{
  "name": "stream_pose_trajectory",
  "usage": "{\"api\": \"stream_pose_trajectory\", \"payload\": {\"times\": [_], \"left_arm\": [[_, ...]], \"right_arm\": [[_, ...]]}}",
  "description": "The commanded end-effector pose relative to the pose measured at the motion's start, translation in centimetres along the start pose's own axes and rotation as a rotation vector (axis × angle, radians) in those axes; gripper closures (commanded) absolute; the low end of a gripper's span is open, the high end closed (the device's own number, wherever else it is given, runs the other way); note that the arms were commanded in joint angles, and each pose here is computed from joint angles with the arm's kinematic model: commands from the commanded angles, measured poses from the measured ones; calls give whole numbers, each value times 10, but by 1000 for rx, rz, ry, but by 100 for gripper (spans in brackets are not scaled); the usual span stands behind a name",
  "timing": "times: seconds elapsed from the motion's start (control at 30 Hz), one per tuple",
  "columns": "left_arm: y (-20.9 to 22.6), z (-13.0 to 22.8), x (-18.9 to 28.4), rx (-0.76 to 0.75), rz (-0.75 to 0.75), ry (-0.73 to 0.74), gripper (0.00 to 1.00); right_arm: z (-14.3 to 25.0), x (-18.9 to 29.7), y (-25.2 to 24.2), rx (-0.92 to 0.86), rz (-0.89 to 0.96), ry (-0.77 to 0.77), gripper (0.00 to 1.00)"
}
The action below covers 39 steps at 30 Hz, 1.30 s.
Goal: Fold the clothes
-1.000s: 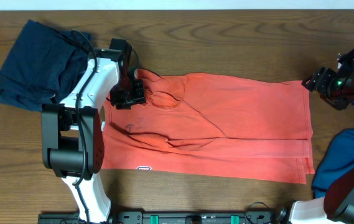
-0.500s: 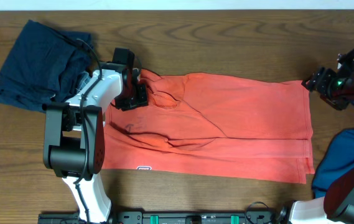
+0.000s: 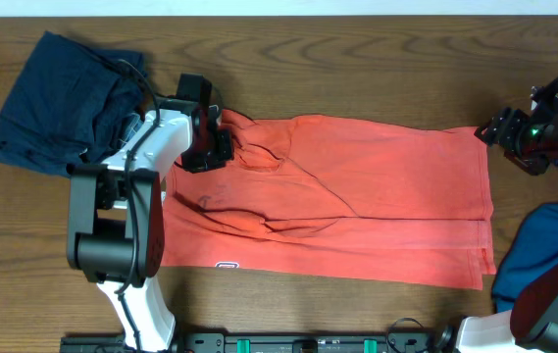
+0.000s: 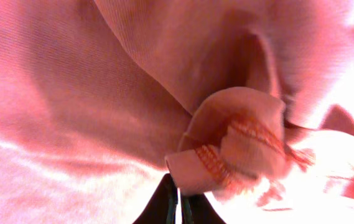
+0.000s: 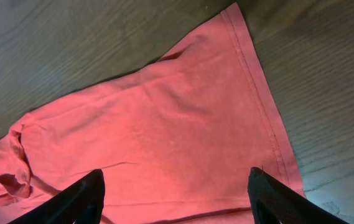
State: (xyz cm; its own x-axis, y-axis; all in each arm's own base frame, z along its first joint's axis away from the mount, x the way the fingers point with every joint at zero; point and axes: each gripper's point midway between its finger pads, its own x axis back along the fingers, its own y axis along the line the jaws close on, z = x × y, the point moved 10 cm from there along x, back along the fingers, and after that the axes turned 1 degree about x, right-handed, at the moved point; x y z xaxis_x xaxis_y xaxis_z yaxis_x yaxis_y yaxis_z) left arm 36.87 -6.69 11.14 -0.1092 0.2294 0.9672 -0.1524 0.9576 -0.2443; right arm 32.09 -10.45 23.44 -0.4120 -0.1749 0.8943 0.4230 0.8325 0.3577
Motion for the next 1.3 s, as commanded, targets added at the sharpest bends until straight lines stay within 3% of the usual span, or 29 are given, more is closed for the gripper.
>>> {"api": "stream_pose_trajectory", "payload": {"times": [0.0, 0.57, 1.0, 1.03, 1.17, 1.27], "left_arm": [[-2, -2, 25, -20, -40, -79, 94], [17, -2, 42, -62, -336, -122, 94], [12, 3, 67, -68, -344, -116, 94], [12, 5, 70, -68, -344, -116, 91], [12, 10, 74, -67, -350, -96, 54], [12, 8, 74, -67, -348, -103, 45]], "right_arm": [[1, -2, 2, 21, -1, 10, 28], [1, -2, 2, 22, -1, 7, 27], [0, -2, 2, 24, -2, 1, 27], [0, -2, 3, 25, -3, -1, 27], [-1, -2, 3, 26, -4, -4, 26], [-1, -2, 3, 26, -4, -4, 25]]}}
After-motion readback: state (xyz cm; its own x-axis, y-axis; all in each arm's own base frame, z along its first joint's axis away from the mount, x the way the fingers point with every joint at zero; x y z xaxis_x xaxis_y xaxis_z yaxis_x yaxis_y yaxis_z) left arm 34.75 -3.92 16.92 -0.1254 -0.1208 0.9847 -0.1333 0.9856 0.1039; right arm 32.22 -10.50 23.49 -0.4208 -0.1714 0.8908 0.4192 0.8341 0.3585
